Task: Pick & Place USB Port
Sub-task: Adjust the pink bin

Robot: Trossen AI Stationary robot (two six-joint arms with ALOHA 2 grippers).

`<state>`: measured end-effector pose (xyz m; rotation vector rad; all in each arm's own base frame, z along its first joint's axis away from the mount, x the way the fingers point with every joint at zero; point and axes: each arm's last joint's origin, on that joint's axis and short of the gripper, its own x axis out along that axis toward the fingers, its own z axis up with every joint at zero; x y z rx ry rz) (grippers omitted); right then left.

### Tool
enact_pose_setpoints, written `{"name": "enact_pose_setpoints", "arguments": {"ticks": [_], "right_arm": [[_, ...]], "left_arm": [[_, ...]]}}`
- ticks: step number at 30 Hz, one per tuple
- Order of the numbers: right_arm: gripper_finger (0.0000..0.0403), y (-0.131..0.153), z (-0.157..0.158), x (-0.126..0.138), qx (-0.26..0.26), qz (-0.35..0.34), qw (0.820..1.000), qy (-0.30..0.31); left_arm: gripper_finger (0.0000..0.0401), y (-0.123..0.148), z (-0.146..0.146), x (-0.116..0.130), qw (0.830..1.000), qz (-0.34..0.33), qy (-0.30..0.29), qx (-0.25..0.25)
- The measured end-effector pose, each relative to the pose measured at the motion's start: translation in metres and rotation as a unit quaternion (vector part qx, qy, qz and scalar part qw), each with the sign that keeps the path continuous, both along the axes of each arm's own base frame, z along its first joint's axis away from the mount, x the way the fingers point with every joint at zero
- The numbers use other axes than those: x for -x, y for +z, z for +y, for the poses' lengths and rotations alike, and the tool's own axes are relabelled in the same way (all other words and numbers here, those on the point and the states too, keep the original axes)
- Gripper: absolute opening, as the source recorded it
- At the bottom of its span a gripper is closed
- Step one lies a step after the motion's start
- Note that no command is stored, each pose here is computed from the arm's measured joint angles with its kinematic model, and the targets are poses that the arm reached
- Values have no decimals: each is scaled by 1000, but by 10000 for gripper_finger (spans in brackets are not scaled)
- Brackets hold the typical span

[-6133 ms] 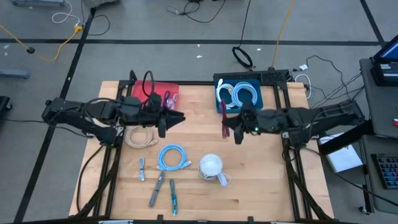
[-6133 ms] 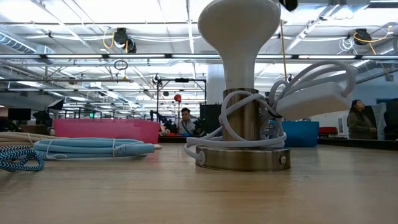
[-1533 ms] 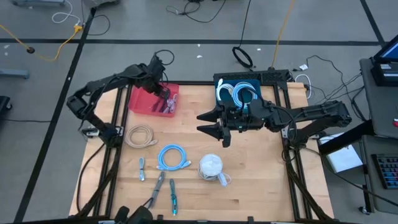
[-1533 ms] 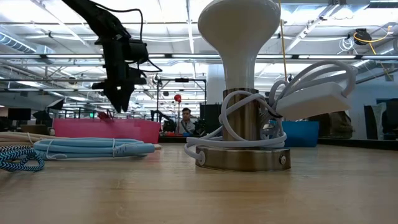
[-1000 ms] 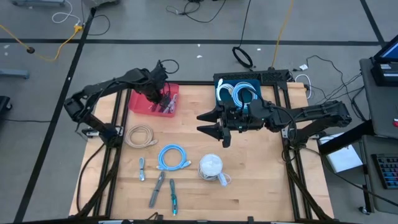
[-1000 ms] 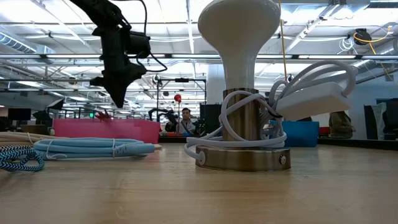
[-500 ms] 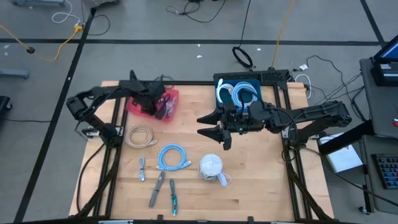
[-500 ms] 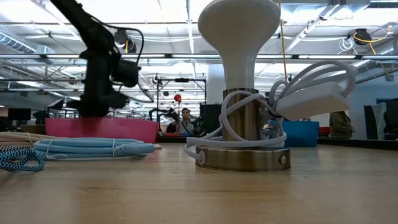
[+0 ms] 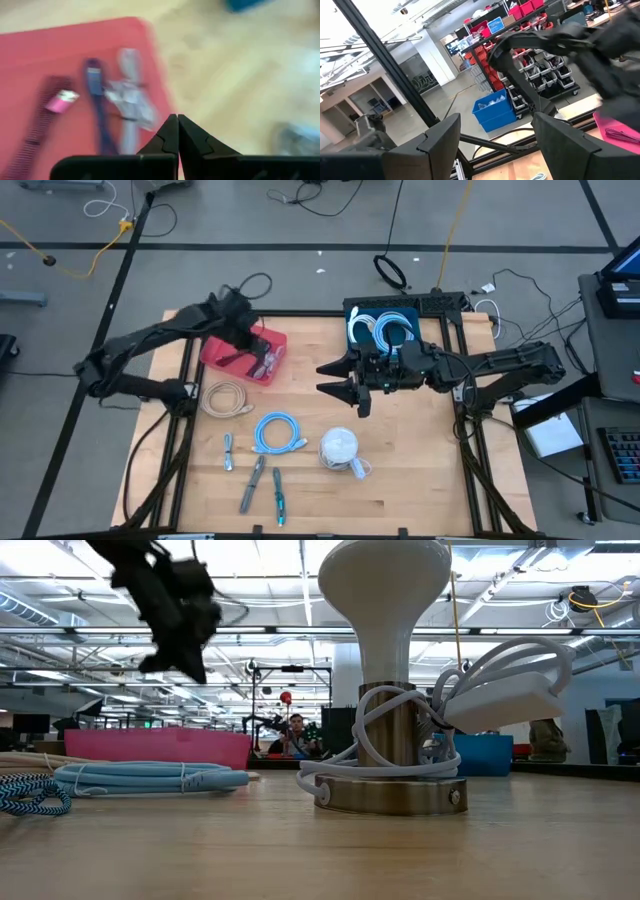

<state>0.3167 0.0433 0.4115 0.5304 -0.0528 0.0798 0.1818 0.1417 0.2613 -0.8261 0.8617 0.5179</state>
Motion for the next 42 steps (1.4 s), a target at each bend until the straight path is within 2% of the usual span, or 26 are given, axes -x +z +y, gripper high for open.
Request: {"name": "enact_pose_setpoints", "arguments": {"ticks": [3,6,9,14,18,21,26,30,37,42], "right_arm": [[242,0,0,0,1,0,1000,0],[242,0,0,0,1,0,1000,0],[242,0,0,0,5,0,1000,-1],[242,0,-2,0,6,0,1000,-4],[242,0,-2,0,5,0,1000,-4],[242,0,-2,0,2,0,1000,-3],[242,-1,-2,0,-5,5,1000,-3],[242,-2,0,0,-7,13,1000,1],[242,-2,8,1,-10,13,1000,1],[242,-3,9,1,-11,16,1000,2]], "left_arm": [[0,20,-28,10,998,-20,-61,16],[0,18,-57,18,993,23,-111,24],[0,-1,-72,21,989,91,-116,19],[0,-55,-82,15,986,118,-108,50],[0,-92,-83,12,985,130,-95,62],[0,-104,-80,8,986,140,-76,40],[0,-111,-69,3,987,153,-41,0],[0,-118,-57,4,987,162,-8,-1],[0,-120,-37,0,992,125,33,-11],[0,-118,-33,0,993,110,48,-6]]}}
